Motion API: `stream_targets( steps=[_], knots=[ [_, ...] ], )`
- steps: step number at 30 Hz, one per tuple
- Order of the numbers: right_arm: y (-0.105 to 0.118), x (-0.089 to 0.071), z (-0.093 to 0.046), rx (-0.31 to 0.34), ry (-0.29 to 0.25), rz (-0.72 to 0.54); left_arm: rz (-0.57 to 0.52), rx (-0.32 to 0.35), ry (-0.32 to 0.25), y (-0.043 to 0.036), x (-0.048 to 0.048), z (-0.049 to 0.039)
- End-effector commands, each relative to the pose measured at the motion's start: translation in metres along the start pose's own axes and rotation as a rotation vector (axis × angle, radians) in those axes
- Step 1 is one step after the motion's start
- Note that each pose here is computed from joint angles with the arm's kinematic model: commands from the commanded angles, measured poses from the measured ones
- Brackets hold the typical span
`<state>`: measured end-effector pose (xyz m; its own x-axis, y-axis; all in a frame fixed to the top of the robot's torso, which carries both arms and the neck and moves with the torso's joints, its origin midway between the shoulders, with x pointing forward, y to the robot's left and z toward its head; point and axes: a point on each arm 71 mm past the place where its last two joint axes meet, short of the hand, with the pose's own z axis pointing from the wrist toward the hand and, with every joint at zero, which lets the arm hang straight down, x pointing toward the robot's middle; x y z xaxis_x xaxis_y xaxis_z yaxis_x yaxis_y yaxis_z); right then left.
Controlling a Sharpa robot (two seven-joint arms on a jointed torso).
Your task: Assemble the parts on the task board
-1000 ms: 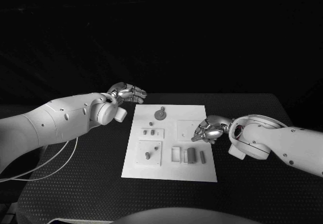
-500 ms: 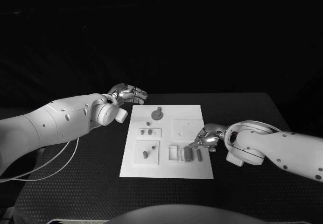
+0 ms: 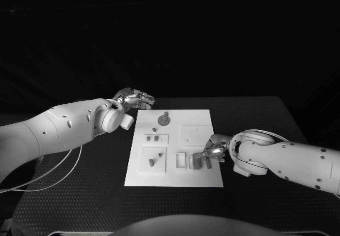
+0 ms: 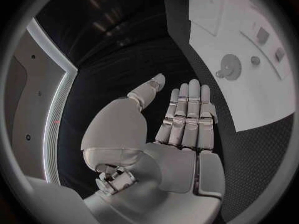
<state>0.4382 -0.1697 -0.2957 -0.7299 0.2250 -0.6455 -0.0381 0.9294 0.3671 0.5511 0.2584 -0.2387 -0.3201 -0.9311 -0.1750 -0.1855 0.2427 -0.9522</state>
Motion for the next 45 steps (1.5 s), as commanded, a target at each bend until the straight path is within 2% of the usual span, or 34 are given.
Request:
stream_targets(
  steps=[1, 27, 45],
  knots=[
    [0.000, 0.004, 0.002, 0.019, 0.027, -0.058, -0.011, 0.007, 0.019, -0.0010, 0.0030, 0.0000],
    [0.005, 0.023, 0.020, 0.033, 0.097, -0.057, -0.014, 0.000, 0.030, -0.0007, 0.0036, -0.0021],
    [0.005, 0.025, 0.021, 0.035, 0.087, -0.050, -0.014, -0.004, 0.029, -0.0001, 0.0019, -0.0029]
  ],
)
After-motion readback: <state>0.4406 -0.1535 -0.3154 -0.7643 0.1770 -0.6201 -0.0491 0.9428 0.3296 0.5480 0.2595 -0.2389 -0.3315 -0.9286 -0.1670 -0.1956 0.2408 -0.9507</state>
